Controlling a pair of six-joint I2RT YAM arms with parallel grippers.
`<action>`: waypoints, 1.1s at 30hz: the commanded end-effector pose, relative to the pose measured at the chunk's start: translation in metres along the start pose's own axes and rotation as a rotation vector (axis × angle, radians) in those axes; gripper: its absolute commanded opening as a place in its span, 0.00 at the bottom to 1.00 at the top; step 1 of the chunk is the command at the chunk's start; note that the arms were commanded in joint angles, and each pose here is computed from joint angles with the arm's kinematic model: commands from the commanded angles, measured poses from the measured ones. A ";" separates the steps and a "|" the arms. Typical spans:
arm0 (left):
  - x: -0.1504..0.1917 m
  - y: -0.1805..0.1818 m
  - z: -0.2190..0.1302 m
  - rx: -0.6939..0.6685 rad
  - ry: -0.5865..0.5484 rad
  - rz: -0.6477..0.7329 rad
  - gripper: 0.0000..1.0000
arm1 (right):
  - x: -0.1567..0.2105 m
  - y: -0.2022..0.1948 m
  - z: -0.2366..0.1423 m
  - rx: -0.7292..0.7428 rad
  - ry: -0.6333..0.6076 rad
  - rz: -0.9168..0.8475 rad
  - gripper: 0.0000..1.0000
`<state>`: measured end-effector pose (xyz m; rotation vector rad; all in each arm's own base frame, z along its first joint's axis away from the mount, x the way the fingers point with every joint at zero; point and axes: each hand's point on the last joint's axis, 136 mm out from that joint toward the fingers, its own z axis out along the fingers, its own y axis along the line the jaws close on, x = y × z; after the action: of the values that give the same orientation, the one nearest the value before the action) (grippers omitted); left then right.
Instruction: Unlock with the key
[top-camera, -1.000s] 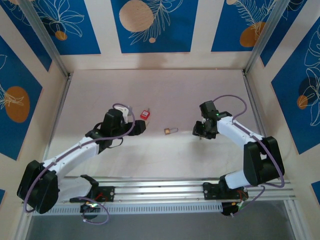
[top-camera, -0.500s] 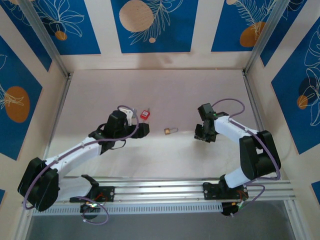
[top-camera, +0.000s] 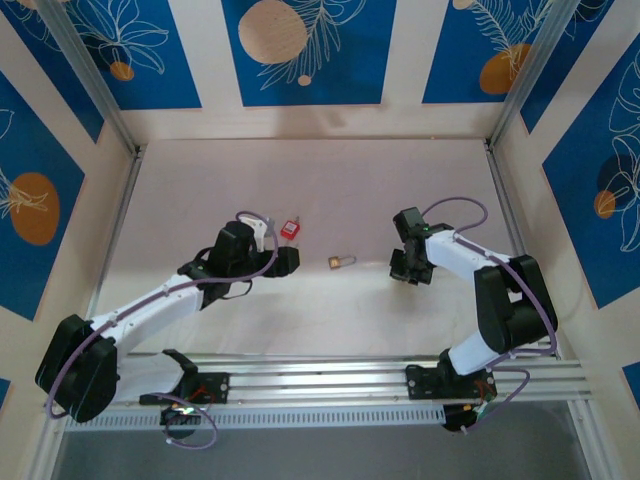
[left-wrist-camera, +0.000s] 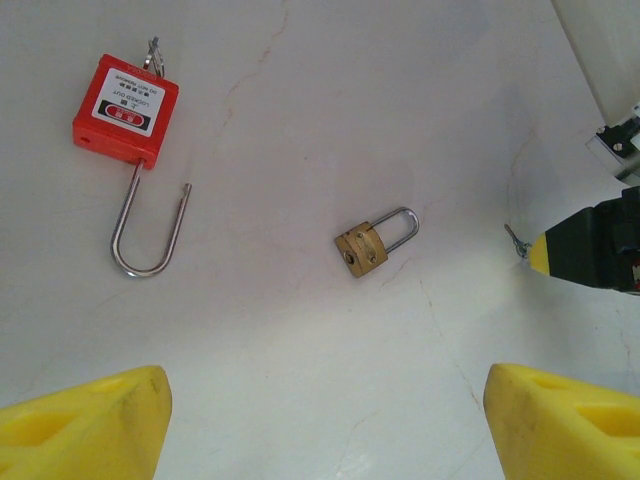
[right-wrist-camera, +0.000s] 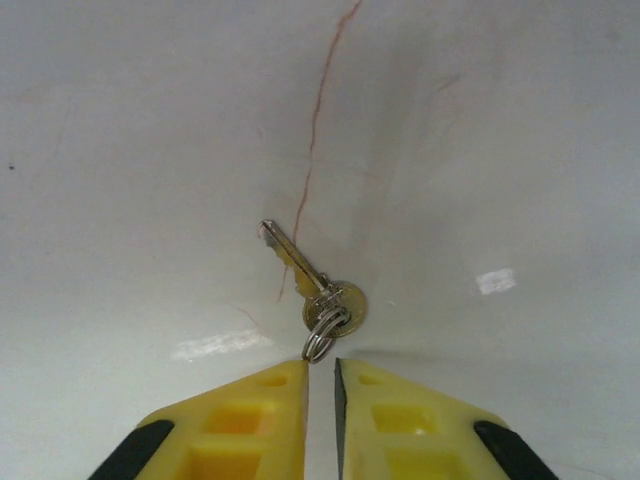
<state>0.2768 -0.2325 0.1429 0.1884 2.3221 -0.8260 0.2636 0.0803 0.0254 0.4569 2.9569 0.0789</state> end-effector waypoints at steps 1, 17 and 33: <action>-0.003 -0.010 0.000 0.028 -0.001 0.033 0.81 | -0.010 0.002 -0.014 0.005 -0.060 -0.006 0.14; 0.001 -0.011 0.001 0.036 0.014 0.035 0.81 | -0.014 0.006 -0.021 -0.012 -0.070 -0.020 0.20; -0.001 -0.015 0.001 0.048 0.007 0.048 0.82 | -0.016 0.001 -0.010 0.058 -0.038 0.003 0.24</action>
<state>0.2731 -0.2369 0.1415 0.2196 2.3259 -0.8326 0.2782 0.0801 0.0330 0.4348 2.9274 0.0308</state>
